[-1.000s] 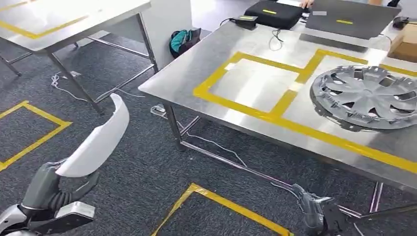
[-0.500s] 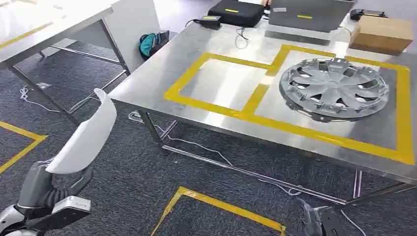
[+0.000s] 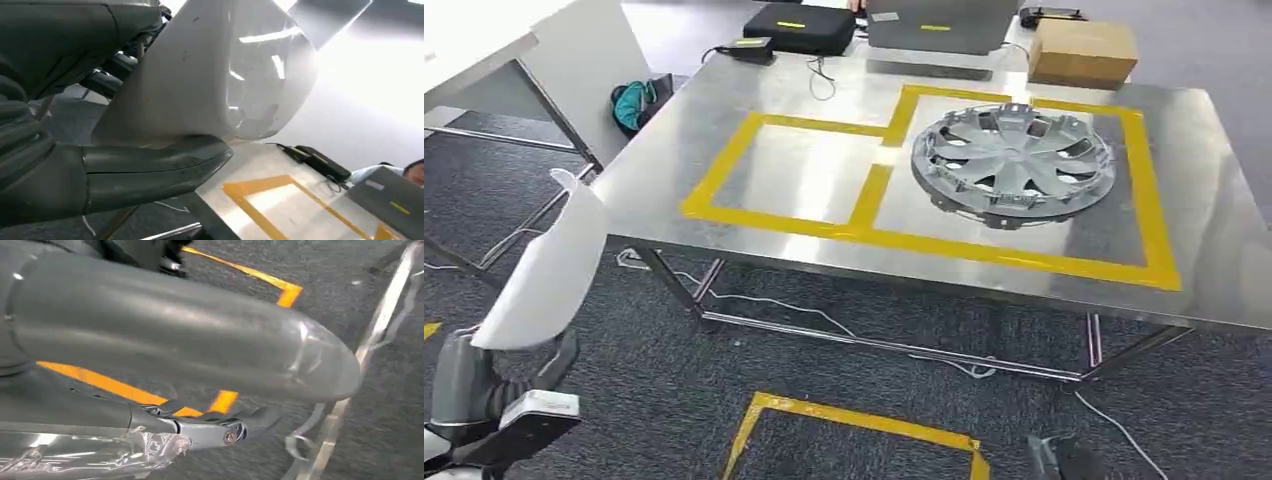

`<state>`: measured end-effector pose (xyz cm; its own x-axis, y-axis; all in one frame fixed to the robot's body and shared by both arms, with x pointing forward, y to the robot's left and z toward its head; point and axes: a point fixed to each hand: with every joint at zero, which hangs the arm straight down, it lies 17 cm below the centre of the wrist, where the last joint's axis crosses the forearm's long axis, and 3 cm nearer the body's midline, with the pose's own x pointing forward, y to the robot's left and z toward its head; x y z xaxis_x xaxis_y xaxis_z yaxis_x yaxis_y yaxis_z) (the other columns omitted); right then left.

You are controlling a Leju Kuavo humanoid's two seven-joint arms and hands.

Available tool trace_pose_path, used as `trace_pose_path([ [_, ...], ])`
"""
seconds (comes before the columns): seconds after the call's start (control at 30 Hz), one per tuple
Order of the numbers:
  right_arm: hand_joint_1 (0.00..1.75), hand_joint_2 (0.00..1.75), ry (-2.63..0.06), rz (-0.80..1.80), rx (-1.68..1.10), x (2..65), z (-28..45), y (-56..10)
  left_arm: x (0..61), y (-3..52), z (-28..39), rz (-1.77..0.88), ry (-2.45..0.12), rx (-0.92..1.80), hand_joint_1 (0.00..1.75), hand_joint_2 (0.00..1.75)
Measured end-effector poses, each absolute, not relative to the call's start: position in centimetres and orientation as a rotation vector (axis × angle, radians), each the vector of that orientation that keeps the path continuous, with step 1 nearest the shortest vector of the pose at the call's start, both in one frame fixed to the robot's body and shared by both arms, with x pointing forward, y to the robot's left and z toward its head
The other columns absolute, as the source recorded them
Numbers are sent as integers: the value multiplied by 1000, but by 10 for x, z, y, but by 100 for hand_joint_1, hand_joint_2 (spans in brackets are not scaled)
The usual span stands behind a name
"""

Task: Take the parts from the cabinet and place them on the table.

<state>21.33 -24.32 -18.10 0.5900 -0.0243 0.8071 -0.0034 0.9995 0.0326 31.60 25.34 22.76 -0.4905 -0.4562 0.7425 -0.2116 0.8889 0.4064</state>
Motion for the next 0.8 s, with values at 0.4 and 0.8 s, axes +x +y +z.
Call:
trace_pose_path([
  [0.4, 0, 0, -783, 78, 60, 182, -220, -221, 313, 286, 223, -231, -2079, 463, 175, 175],
  [0.8, 0, 0, -719, 87, 57, 156, -232, -222, 325, 282, 213, -275, -2020, 452, 175, 175],
])
